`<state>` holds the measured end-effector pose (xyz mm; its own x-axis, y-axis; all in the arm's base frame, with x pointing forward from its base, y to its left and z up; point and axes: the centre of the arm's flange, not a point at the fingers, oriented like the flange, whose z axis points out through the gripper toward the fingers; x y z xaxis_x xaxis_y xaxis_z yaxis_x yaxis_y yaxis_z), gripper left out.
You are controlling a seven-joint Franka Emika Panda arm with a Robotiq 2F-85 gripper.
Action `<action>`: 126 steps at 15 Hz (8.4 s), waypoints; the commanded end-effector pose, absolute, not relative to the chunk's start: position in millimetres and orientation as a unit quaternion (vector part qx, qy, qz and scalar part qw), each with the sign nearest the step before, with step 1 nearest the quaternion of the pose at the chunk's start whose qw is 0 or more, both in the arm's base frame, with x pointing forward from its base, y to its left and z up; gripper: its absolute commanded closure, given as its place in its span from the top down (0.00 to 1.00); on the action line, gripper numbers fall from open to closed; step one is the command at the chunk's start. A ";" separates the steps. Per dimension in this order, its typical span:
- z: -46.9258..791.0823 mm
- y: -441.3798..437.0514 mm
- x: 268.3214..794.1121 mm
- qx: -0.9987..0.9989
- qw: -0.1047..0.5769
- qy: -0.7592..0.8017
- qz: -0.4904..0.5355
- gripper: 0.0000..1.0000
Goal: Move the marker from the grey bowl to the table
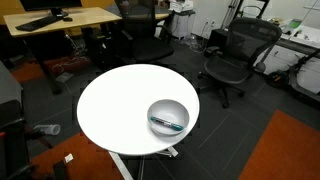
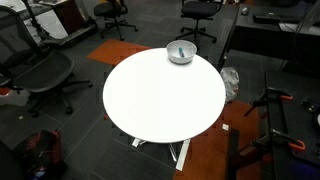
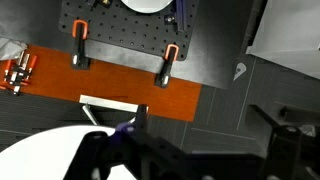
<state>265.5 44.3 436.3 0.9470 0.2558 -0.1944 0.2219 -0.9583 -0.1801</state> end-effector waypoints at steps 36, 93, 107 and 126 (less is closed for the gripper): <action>409.8 -126.2 488.2 -0.951 -0.012 0.283 -0.126 1.00; 158.9 -267.8 650.6 -0.865 -0.018 0.500 -0.025 0.66; 174.1 -249.3 642.0 -0.873 -0.028 0.487 -0.022 0.05; 324.9 -125.8 584.7 -0.950 -0.032 0.289 -0.113 0.05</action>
<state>615.4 -144.8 315.6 0.7591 -0.6159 0.2108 -0.6308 -0.7759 0.0046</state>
